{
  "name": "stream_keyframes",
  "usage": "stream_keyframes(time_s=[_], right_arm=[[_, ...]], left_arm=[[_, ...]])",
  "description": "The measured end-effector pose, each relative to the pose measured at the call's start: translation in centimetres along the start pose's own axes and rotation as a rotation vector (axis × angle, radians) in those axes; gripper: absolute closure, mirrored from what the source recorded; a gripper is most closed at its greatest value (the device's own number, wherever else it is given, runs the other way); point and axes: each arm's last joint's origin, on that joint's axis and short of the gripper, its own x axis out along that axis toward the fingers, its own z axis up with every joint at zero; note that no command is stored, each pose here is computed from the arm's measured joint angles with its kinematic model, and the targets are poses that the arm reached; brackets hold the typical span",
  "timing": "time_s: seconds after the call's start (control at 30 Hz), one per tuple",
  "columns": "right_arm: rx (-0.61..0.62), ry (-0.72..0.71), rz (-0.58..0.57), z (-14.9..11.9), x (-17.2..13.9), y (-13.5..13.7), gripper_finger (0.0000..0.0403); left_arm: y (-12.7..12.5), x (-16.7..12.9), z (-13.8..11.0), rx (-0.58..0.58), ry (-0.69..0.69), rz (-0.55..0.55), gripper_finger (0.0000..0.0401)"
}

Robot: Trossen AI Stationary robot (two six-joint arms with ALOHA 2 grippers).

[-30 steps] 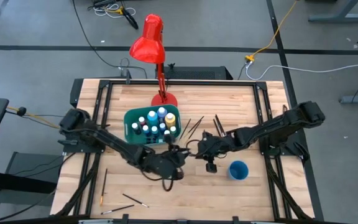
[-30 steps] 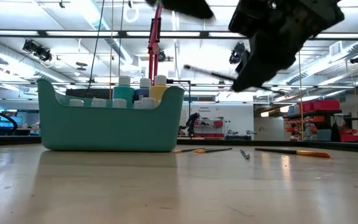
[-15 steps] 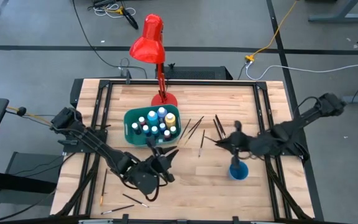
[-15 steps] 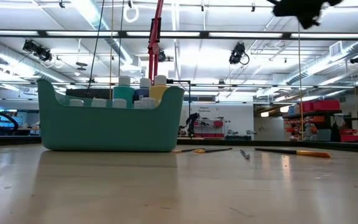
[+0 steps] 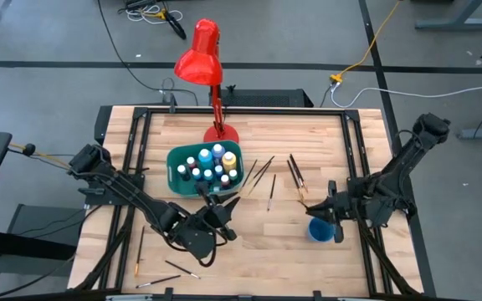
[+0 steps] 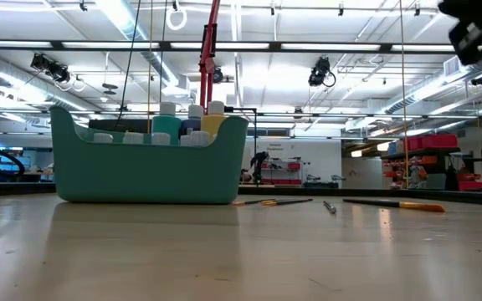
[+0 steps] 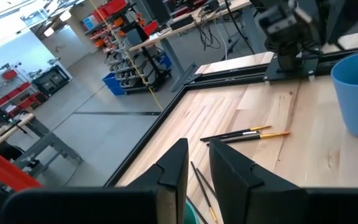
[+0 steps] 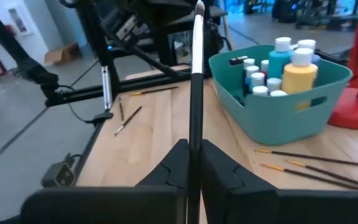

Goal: Pick & Place Paint Supplies
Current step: Put the silver paint brush into the blue cup

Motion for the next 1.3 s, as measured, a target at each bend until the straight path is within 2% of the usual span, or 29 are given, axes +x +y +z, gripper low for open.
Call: stream_keyframes(time_s=[0.23,0.37,0.53,0.7,1.03,1.2,1.3], right_arm=[[0.079,-0.076,0.05,-5.0,-1.4,-1.4,0.0377],[0.09,-0.097,0.08,-6.5,-2.1,-2.3,0.0377],[0.02,-0.055,0.168,-6.9,-2.0,-1.9,0.0375],[0.009,-0.022,0.191,-7.4,-1.9,-1.7,0.0367],[-0.006,-0.012,0.187,-7.8,-1.7,-1.6,0.0316],[-0.017,-0.063,0.141,-7.3,-1.7,-1.6,0.0295],[-0.05,-0.109,0.155,-6.7,-1.8,-1.4,0.029]], left_arm=[[0.1,0.3,0.0,-0.014,0.003,0.007,0.033],[0.2,0.5,0.0,-0.026,0.006,0.013,0.033],[0.5,1.1,0.0,-0.05,0.011,0.028,0.033],[0.8,1.8,0.0,-0.054,0.02,0.048,0.033],[1.0,2.5,0.0,-0.057,0.037,0.014,0.033],[1.0,2.5,0.0,-0.057,0.037,0.011,0.033],[1.0,2.5,0.0,-0.05,0.037,0.011,0.033]])
